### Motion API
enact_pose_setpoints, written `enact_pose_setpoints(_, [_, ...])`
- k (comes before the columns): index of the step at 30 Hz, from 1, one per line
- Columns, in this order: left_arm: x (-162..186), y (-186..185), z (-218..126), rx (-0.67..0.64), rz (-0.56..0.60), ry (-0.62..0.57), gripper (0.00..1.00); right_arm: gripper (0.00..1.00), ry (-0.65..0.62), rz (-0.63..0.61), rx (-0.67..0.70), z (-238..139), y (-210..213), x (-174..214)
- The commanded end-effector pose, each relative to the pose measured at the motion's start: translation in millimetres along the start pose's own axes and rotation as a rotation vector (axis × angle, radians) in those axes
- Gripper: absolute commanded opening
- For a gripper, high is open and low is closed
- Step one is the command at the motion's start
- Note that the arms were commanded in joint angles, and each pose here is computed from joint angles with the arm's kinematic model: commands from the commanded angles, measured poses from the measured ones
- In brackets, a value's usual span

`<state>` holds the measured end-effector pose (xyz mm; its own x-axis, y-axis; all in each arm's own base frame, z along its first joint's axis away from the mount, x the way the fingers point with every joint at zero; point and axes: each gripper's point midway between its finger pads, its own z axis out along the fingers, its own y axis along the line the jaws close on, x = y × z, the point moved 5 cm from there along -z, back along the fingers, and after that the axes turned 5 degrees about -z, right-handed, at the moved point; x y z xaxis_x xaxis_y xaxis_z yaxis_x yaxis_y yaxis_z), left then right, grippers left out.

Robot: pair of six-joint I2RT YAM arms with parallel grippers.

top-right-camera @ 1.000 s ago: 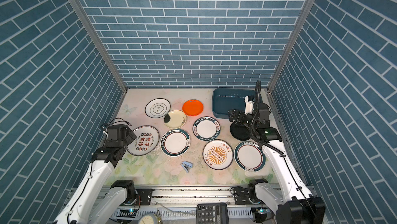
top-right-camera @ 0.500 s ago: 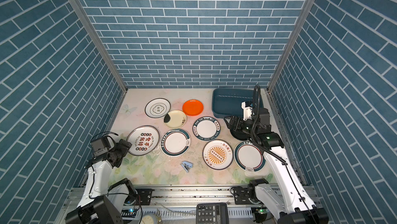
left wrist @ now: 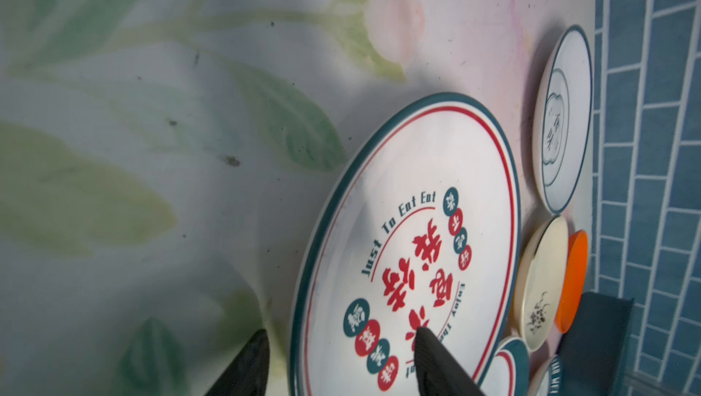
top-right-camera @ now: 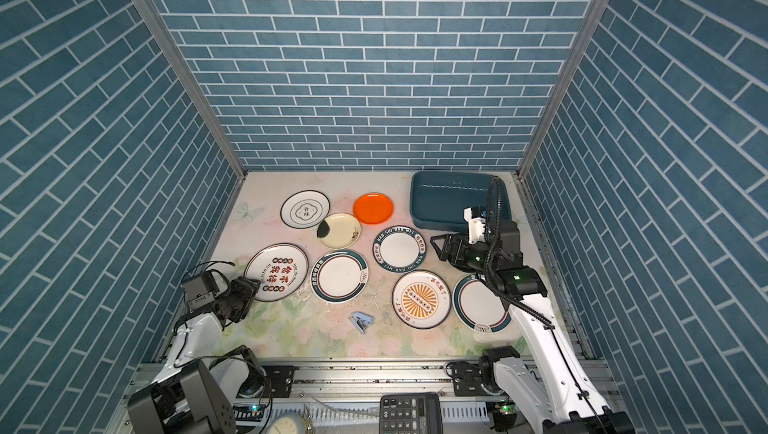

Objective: Place the plates into the plastic bin on the countertop
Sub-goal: 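Grasp the white plate with red text by its rim with the left gripper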

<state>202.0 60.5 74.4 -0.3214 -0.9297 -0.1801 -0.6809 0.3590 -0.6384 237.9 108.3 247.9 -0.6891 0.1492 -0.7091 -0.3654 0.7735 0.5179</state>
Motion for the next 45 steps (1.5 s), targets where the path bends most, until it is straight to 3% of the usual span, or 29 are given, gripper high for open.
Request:
enact_pose_setpoints(1, [-2.4, 0.0, 3.3, 0.004, 0.000, 0.001, 0.56, 0.96, -0.021, -0.003, -0.033, -0.6, 4.3, 0.3])
enact_pose_setpoints(17, [-5.8, 16.0, 12.6, -0.082, -0.040, -0.024, 0.22, 0.94, -0.042, 0.053, -0.025, 7.0, -6.0, 11.0])
enact_pose_setpoints(21, [-6.2, 20.1, 16.3, -0.104, -0.055, -0.020, 0.18, 0.94, -0.033, 0.057, -0.024, 9.3, -6.7, 10.7])
enact_pose_setpoints(26, [-7.9, 26.5, 17.4, -0.161, -0.074, -0.022, 0.01, 0.93, -0.038, 0.058, -0.018, 11.0, -8.0, 8.8])
enact_pose_setpoints(35, [-9.9, 15.8, 3.7, -0.132, -0.081, -0.049, 0.00, 0.93, -0.031, 0.073, -0.004, 17.5, -10.4, 1.2])
enact_pose_setpoints(45, [-25.3, -33.3, -48.3, 0.009, -0.043, -0.168, 0.00, 0.93, 0.005, 0.129, -0.036, 36.4, -12.9, -6.0])
